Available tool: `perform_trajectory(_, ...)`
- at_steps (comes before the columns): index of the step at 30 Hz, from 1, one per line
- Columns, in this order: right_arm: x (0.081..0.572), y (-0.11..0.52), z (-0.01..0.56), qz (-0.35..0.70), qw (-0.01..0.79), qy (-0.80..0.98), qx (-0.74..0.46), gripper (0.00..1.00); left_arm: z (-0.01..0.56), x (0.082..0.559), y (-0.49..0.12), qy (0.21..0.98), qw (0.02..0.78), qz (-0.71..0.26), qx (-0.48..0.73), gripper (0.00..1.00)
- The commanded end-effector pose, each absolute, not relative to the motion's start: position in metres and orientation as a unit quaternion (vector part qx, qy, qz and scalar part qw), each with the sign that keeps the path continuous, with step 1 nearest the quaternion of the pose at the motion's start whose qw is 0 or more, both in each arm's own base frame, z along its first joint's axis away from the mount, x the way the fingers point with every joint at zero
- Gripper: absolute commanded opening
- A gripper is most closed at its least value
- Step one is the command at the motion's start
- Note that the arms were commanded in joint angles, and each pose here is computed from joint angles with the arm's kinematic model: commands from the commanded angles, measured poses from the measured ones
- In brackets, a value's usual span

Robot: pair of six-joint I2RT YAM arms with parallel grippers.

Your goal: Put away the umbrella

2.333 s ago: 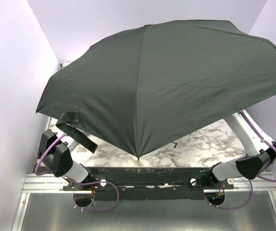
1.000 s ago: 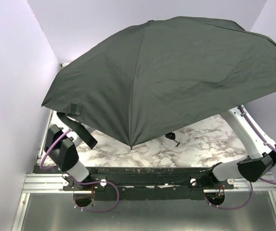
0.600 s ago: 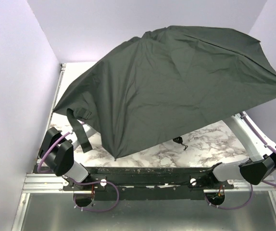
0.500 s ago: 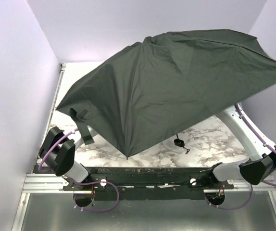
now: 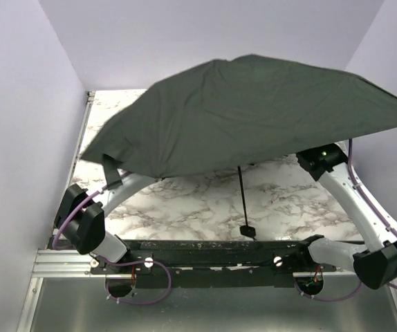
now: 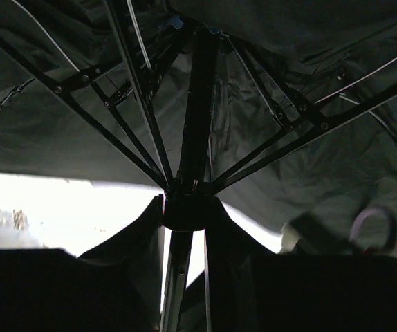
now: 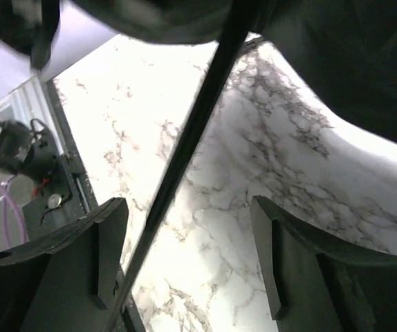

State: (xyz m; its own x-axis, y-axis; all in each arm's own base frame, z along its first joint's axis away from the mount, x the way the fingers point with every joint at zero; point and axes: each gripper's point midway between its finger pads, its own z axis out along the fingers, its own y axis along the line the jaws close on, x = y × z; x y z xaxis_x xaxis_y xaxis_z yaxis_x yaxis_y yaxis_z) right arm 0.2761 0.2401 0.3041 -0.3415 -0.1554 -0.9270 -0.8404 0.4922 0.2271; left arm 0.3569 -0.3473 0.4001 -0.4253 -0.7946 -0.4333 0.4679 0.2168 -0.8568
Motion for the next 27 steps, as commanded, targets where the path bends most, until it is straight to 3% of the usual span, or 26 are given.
perform_trajectory(1, 0.239, 0.245, 0.306, 0.443, 0.435, 0.69, -0.372, 0.81, 0.507, 0.349, -0.307, 0.502, 0.586, -0.622, -0.135, 0.0)
perform_trajectory(7, 0.201, 0.246, 0.281, 0.51, 0.37, 0.687, -0.361, 0.84, 0.543, 0.367, -0.286, 0.463, 0.643, -0.589, -0.156, 0.0)
perform_trajectory(13, 0.208, 0.249, 0.271, 0.519, 0.363, 0.699, -0.333, 0.8, 0.579, 0.379, -0.271, 0.427, 0.677, -0.574, -0.174, 0.0)
perform_trajectory(15, 0.211, 0.246, 0.273, 0.508, 0.375, 0.703, -0.329, 0.63, 0.591, 0.379, -0.264, 0.419, 0.686, -0.569, -0.173, 0.0)
perform_trajectory(16, 0.213, 0.244, 0.274, 0.503, 0.381, 0.705, -0.325, 0.49, 0.596, 0.379, -0.259, 0.416, 0.691, -0.565, -0.173, 0.0)
perform_trajectory(18, 0.216, 0.24, 0.279, 0.494, 0.394, 0.707, -0.318, 0.11, 0.599, 0.376, -0.254, 0.42, 0.694, -0.562, -0.161, 0.0)
perform_trajectory(19, 0.219, 0.237, 0.282, 0.49, 0.4, 0.707, -0.316, 0.01, 0.596, 0.374, -0.256, 0.434, 0.69, -0.56, -0.148, 0.0)
perform_trajectory(22, 0.242, 0.228, 0.296, 0.461, 0.428, 0.722, -0.287, 0.0, 0.57, 0.358, -0.28, 0.484, 0.654, -0.577, -0.076, 0.0)
perform_trajectory(27, 0.279, 0.242, 0.341, 0.48, 0.439, 0.707, -0.279, 0.0, 0.484, 0.302, -0.355, 0.565, 0.523, -0.638, 0.024, 0.0)
